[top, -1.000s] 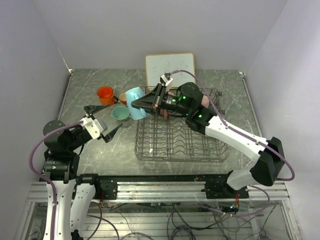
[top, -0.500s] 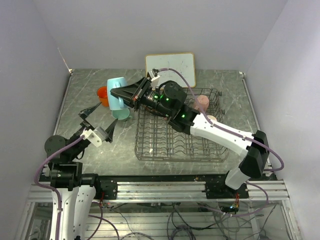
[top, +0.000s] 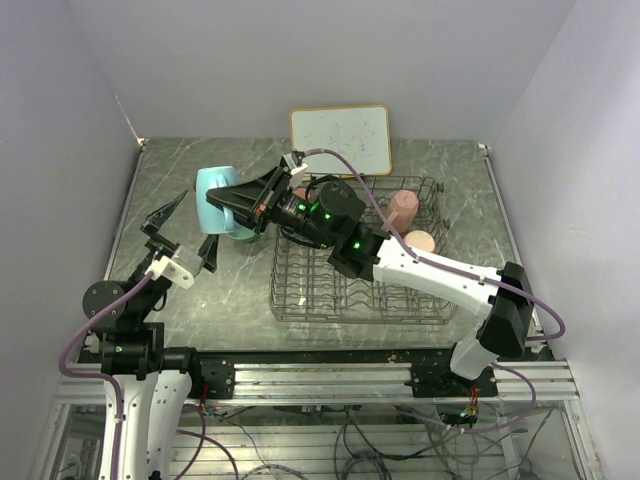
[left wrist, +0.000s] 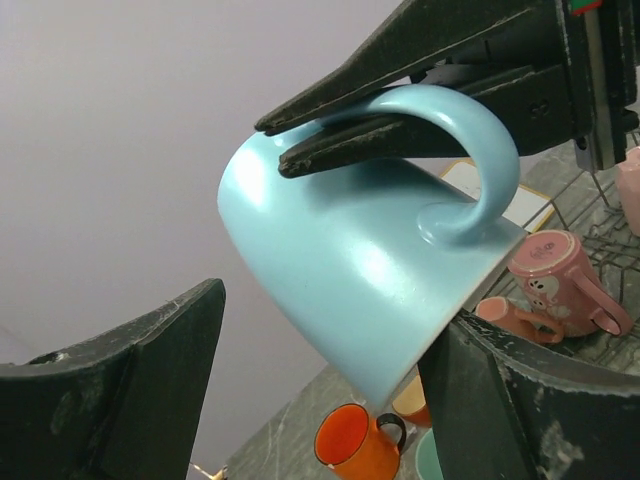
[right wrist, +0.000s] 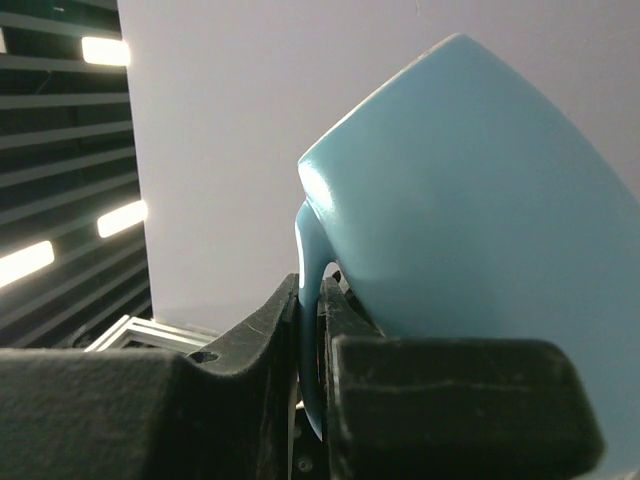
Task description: Unload the cups from the dish rack
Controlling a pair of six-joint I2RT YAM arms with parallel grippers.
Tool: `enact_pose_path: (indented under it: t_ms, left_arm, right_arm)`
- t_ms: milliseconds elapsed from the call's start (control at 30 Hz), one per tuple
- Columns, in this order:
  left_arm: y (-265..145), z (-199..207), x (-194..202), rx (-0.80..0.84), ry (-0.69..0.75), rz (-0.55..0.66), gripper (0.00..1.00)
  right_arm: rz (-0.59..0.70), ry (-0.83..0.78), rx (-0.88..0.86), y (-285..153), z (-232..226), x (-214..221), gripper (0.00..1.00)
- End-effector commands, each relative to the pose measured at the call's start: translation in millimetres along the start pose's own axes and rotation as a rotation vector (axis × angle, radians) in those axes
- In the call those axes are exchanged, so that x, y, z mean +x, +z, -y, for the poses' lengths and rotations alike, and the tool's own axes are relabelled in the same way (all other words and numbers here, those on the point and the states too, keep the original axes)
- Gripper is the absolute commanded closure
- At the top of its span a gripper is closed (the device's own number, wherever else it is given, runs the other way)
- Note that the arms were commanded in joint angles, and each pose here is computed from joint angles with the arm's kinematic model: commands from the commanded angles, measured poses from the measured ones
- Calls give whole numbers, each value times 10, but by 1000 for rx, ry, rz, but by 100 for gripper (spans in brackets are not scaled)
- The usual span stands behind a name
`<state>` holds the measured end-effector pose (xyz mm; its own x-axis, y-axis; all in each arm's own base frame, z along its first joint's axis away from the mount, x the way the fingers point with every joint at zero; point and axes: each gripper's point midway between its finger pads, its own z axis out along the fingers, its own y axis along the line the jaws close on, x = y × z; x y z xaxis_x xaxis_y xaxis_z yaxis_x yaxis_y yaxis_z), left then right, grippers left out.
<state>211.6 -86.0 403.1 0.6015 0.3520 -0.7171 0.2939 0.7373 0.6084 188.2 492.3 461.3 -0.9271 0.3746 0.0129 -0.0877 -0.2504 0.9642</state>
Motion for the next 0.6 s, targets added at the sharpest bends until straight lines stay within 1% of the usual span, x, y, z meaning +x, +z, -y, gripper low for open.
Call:
enact_pose_path:
  t_ms: [0, 67, 133, 167, 200, 233, 300, 500, 533, 567]
  left_arm:
    - [1, -229, -172, -91, 76, 43, 17]
    - [5, -236, -184, -94, 76, 48, 21]
    - [16, -226, -195, -83, 76, 52, 28]
    - [23, -228, -201, -82, 77, 55, 34]
    - [28, -232, -203, -82, 80, 57, 47]
    - [28, -238, -213, -84, 85, 60, 56]
    - [28, -242, -227, -79, 104, 60, 67]
    - [23, -234, -212, -61, 149, 42, 89]
    - [18, -242, -209, -64, 149, 36, 92]
    - [22, -246, -185, -62, 146, 22, 93]
  right_arm:
    - [2, 19, -116, -89, -348, 47, 100]
    - [-21, 35, -116, -87, -305, 92, 100]
    - [-47, 45, -111, -73, -260, 134, 100]
    - [-54, 42, -104, -67, -235, 144, 100]
    - [-60, 39, -98, -70, -221, 153, 100]
    - [-62, 37, -90, -72, -194, 157, 100]
    - [-68, 36, -84, -88, -158, 169, 100]
    - [-123, 12, -49, -87, -58, 229, 100]
    - [-130, 2, -41, -82, -29, 221, 95]
    - [-140, -10, -28, -82, -1, 207, 89]
